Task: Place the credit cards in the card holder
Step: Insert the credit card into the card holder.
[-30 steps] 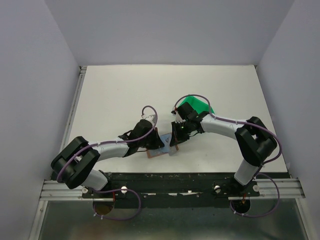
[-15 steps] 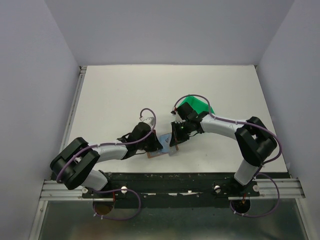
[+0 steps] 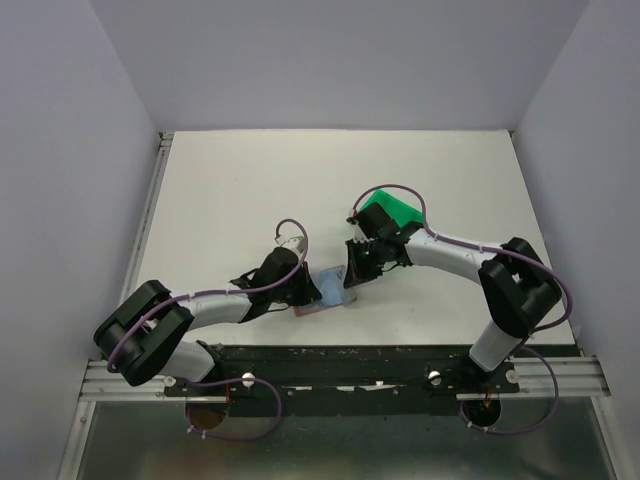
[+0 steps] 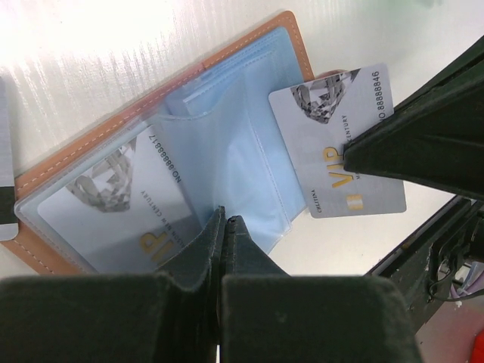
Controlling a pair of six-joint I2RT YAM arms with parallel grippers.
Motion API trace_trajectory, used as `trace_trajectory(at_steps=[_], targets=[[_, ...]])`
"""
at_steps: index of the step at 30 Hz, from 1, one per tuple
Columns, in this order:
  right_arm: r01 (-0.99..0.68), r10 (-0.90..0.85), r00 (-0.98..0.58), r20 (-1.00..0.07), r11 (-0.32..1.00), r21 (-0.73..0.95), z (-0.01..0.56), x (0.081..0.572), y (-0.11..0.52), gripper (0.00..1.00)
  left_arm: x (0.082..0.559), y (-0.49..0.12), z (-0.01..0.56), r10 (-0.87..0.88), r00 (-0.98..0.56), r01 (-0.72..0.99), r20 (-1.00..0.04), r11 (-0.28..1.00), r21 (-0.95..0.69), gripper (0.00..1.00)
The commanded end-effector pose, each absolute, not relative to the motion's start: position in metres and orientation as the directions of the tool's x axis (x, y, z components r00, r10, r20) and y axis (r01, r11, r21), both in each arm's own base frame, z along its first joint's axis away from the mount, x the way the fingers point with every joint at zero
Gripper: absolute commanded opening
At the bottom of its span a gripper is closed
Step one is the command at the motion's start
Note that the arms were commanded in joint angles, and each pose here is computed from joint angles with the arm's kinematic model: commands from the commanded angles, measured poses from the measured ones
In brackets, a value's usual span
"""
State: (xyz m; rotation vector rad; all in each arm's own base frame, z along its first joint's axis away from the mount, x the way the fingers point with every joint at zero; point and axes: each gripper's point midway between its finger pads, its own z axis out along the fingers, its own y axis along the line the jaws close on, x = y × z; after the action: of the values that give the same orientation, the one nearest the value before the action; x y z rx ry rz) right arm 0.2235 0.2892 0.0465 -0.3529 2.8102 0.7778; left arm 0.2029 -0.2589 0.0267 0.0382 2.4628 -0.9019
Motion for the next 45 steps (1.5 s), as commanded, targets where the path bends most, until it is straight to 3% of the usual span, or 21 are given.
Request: trace_trajectory(at_steps=[1,27,33,45], targets=[[-0.261,-0.157,-0.952,-0.263,0.865,0.428,0.046,0.224,0.276,0.00,0.183,-0.232,-0.004,-0.108,-0.902,0.134,-0.417,0.850,-0.510,0.00],[-0.295,-0.242,-0.956,-0.168,0.759,0.581,0.041,0.206,0.306,0.00,0.185,-0.235,-0.004,-0.107,-0.902,0.141,-0.419,0.844,-0.518,0.00],[-0.302,-0.234,-0.953,-0.191,0.738,0.604,0.047,0.207,0.310,0.00,0.186,-0.237,0.000,-0.109,-0.899,0.146,-0.425,0.838,-0.525,0.00],[-0.310,-0.238,-0.950,-0.202,0.644,0.699,0.061,0.202,0.328,0.00,0.205,-0.255,0.071,-0.179,-0.810,0.260,-0.559,0.745,-0.614,0.00]])
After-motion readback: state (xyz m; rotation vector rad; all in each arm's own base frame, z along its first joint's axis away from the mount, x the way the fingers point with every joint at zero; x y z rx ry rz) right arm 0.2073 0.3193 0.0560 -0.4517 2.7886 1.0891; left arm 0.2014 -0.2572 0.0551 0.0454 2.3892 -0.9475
